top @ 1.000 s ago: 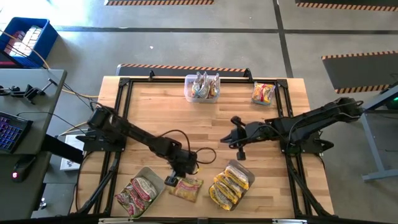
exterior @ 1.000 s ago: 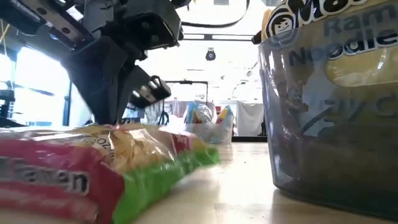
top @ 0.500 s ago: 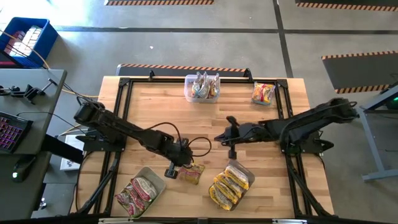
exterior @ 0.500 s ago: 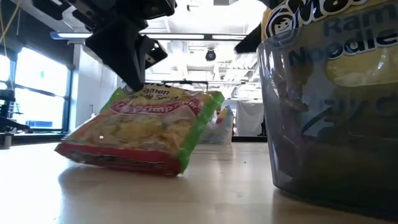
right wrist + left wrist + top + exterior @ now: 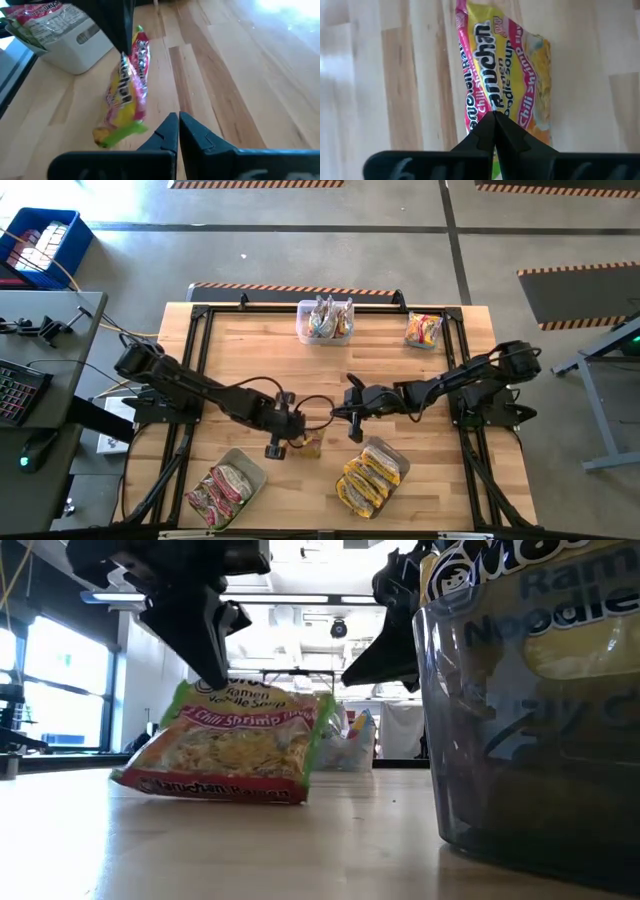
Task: Sort Maruchan noodles
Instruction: Put the green noodles pack into the gray bin
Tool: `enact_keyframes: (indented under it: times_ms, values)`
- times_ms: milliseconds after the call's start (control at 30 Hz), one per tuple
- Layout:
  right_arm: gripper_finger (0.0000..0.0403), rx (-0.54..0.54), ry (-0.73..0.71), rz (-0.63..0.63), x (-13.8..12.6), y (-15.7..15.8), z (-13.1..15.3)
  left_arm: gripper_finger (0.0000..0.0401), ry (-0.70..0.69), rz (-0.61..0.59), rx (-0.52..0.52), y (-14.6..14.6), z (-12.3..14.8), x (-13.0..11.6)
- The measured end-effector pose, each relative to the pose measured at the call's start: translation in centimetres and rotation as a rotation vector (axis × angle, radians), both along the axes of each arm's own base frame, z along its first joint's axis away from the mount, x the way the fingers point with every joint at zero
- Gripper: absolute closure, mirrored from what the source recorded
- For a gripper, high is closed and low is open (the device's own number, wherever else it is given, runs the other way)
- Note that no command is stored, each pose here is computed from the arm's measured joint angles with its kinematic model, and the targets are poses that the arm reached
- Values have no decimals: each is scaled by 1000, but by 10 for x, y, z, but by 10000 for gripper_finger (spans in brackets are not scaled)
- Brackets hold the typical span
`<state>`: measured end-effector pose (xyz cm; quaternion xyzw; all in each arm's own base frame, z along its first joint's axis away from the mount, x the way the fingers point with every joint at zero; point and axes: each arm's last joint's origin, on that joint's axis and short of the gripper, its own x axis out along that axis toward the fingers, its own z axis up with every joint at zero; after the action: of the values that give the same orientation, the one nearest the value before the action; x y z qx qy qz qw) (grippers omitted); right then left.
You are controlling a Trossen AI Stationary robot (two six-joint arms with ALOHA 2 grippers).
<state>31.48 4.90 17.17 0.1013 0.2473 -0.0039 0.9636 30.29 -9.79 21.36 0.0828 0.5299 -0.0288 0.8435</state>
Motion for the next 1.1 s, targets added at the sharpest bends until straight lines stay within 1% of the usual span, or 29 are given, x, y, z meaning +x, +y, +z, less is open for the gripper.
enact_keyframes:
  times_ms: [100,167,267,500,633,700,767,833,1100]
  values:
    - [403,5,-11,15,3,1,-3,401,-17,21,16,0,3,-2]
    - [403,7,17,25,4,0,-10,401,-26,40,31,1,7,-4]
    - [403,15,6,43,8,-1,-17,401,-55,70,50,3,14,-8]
    - [403,-15,-26,46,19,-9,-35,401,-109,137,91,9,32,-19]
    - [401,46,-51,72,26,-14,-50,401,-125,148,107,11,37,-21]
    - [393,85,-51,86,29,-18,-59,401,-126,151,112,11,36,-21]
    - [376,128,-58,94,31,-23,-67,401,-116,151,117,11,36,-22]
    - [351,162,-86,117,34,-27,-72,401,-116,156,118,12,36,-22]
    - [207,182,-229,200,39,-28,-62,401,-118,178,123,13,37,-24]
